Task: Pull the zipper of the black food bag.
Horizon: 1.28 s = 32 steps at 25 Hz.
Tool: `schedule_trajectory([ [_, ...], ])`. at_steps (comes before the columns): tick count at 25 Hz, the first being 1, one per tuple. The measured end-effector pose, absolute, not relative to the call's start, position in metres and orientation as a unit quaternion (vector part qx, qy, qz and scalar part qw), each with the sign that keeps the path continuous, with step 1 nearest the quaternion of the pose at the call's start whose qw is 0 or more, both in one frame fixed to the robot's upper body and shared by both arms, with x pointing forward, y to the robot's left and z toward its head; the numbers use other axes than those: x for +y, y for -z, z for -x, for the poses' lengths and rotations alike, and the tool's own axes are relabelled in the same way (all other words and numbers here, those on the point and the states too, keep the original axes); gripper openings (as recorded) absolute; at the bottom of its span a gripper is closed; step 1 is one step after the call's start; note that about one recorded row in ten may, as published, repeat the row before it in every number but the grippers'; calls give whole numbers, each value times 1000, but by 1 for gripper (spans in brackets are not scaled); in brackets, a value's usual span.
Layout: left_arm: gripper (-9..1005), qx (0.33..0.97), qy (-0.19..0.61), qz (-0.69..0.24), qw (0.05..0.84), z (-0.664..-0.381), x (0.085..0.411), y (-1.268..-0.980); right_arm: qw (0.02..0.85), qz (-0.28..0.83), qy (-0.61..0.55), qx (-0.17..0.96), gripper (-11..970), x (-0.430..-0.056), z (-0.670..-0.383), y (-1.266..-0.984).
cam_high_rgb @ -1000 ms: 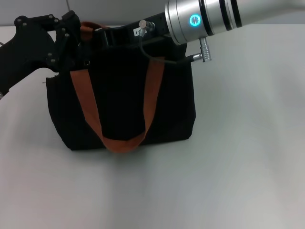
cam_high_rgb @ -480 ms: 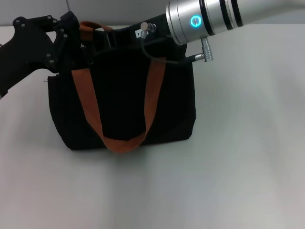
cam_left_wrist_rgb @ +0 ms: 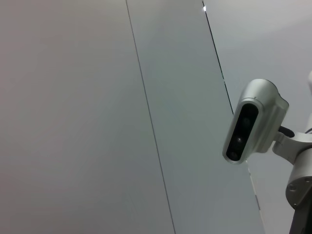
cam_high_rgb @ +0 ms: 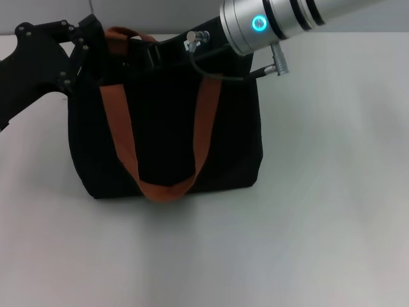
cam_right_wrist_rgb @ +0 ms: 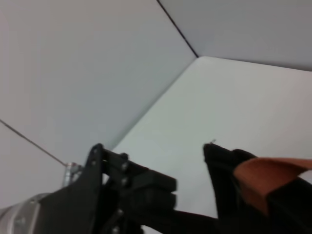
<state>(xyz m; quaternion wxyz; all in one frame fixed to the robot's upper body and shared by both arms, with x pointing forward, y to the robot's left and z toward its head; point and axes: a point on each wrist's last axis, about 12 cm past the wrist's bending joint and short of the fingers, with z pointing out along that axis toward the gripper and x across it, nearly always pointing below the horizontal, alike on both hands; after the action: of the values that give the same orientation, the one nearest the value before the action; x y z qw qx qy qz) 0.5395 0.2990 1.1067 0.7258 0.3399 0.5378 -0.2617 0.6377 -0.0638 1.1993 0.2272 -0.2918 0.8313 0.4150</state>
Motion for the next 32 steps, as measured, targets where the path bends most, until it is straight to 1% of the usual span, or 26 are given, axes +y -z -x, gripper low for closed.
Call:
schedule_trajectory([
  [15, 130, 540, 251, -327, 734, -536, 308, -1107, 246, 266, -352, 863, 9, -87, -640, -1206],
  [24, 132, 544, 246, -324, 734, -535, 310, -1105, 264, 235, -321, 879, 12, -119, -636, -1202],
  [31, 134, 545, 242, -322, 735, -536, 310, -1106, 274, 194, -332, 881, 15, -149, -629, -1200],
  [32, 134, 545, 242, -322, 735, -536, 310, -1106, 274, 194, -332, 881, 15, -149, -629, -1200],
])
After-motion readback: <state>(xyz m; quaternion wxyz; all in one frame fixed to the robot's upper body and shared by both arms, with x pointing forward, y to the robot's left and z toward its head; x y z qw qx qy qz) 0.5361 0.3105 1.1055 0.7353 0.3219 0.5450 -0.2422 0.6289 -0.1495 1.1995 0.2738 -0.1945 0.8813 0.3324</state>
